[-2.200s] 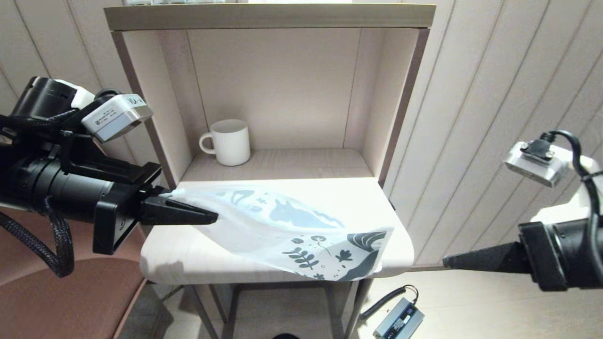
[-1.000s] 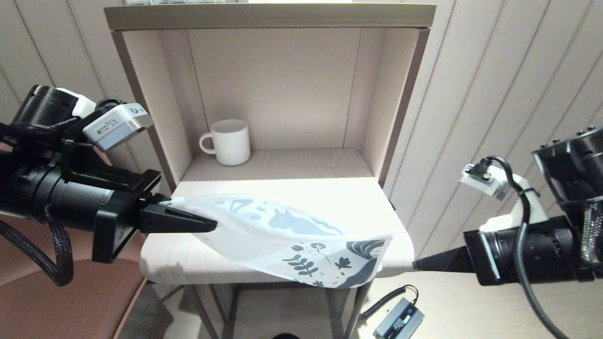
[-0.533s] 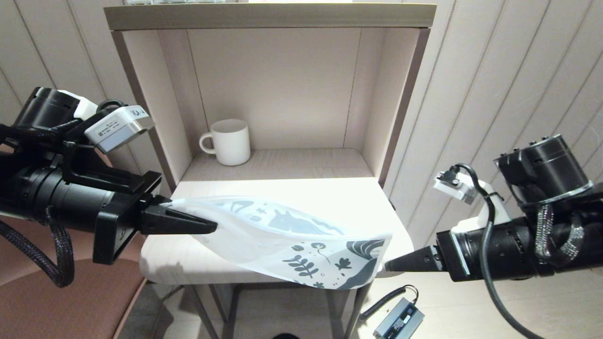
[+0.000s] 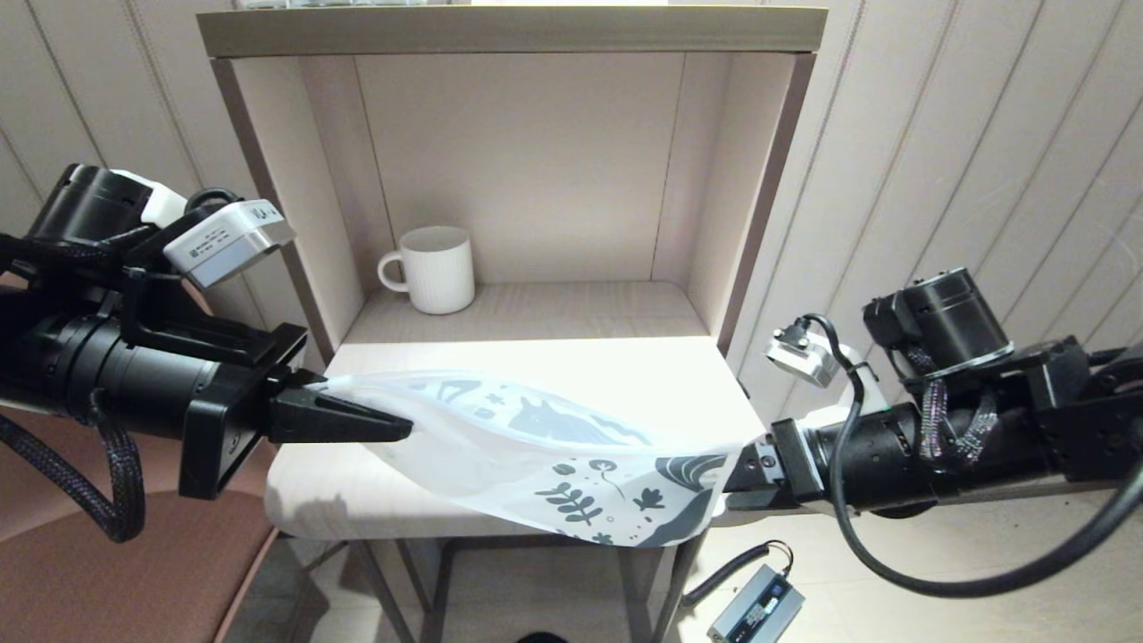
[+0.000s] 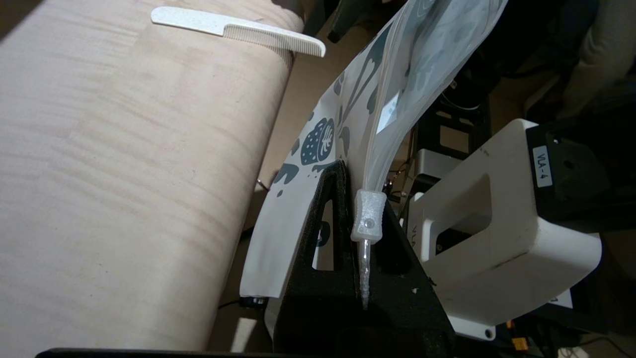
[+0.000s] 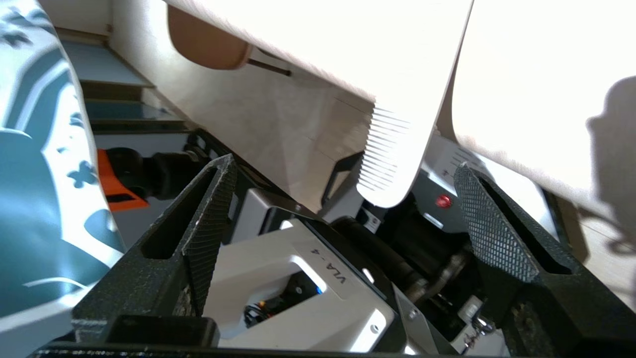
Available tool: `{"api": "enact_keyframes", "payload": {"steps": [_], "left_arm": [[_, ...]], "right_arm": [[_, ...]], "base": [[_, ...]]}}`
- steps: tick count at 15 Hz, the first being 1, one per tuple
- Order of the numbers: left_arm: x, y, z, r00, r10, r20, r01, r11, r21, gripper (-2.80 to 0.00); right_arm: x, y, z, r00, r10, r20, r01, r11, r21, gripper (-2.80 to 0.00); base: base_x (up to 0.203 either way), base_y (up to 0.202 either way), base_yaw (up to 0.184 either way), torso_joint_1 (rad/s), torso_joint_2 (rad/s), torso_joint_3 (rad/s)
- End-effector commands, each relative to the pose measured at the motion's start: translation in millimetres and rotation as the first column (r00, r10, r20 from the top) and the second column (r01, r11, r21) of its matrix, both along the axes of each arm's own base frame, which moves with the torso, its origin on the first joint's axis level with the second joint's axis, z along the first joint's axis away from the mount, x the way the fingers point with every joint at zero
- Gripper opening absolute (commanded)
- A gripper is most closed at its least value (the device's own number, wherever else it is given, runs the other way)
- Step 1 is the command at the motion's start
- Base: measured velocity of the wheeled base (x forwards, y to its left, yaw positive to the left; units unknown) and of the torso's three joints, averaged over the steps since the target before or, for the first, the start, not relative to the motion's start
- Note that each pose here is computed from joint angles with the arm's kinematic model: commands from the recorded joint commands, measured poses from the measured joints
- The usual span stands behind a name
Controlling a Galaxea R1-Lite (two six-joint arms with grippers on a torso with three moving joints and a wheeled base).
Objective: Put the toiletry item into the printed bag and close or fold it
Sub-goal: Pick up the comb
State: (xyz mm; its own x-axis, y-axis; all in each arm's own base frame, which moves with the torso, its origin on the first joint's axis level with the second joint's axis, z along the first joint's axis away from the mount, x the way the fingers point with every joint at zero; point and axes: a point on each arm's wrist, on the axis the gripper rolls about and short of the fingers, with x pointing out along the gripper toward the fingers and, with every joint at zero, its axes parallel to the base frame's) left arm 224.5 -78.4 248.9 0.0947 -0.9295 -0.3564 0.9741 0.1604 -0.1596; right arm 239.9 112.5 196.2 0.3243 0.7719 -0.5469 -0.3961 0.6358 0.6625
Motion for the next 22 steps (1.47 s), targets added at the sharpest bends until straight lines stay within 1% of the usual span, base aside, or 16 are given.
{"api": "enact_keyframes", "payload": {"steps": [1, 2, 3, 8, 13, 17, 22], "left_arm": [[0, 0, -1, 1.0, -0.005, -0.006, 0.005, 1.0, -0.002, -2.8], [0, 0, -1, 1.0, -0.005, -0.006, 0.005, 1.0, -0.002, -2.8], [0, 0, -1, 1.0, -0.005, -0.006, 0.005, 1.0, -0.002, -2.8], [1, 0, -2, 1.0, -0.005, -0.012, 0.005, 1.0, -0.001, -2.8], [1, 0, -3, 1.0, -0.005, -0.016, 0.005, 1.0, 0.0, -2.8], [1, 0, -4, 1.0, -0.005, -0.021, 0.005, 1.0, 0.001, -2.8], [2, -1, -7, 1.0, -0.005, -0.028, 0.005, 1.0, 0.004, -2.8]], "right_arm": [[8, -5, -3, 0.999, 0.009, -0.035, -0.007, 0.999, 0.049, 0.0], [9, -8, -2, 0.999, 0.016, -0.047, -0.013, 0.997, 0.075, 0.0], [10, -9, -3, 0.998, 0.018, -0.054, -0.013, 0.997, 0.081, 0.0], [13, -6, -12, 0.996, 0.034, -0.087, -0.027, 0.996, 0.082, 0.0], [17, -4, -11, 0.996, 0.038, -0.077, -0.032, 0.996, 0.086, 0.0], [23, 1, -15, 0.995, 0.048, -0.09, -0.041, 0.996, 0.085, 0.0], [28, 2, -14, 0.995, 0.055, -0.085, -0.047, 0.994, 0.094, 0.0]], "base": [[0.0, 0.0, 0.0, 0.0, 0.0, 0.0], [0.0, 0.0, 0.0, 0.0, 0.0, 0.0], [0.0, 0.0, 0.0, 0.0, 0.0, 0.0], [0.0, 0.0, 0.0, 0.0, 0.0, 0.0], [0.0, 0.0, 0.0, 0.0, 0.0, 0.0], [0.0, 0.0, 0.0, 0.0, 0.0, 0.0], [0.0, 0.0, 0.0, 0.0, 0.0, 0.0]]}}
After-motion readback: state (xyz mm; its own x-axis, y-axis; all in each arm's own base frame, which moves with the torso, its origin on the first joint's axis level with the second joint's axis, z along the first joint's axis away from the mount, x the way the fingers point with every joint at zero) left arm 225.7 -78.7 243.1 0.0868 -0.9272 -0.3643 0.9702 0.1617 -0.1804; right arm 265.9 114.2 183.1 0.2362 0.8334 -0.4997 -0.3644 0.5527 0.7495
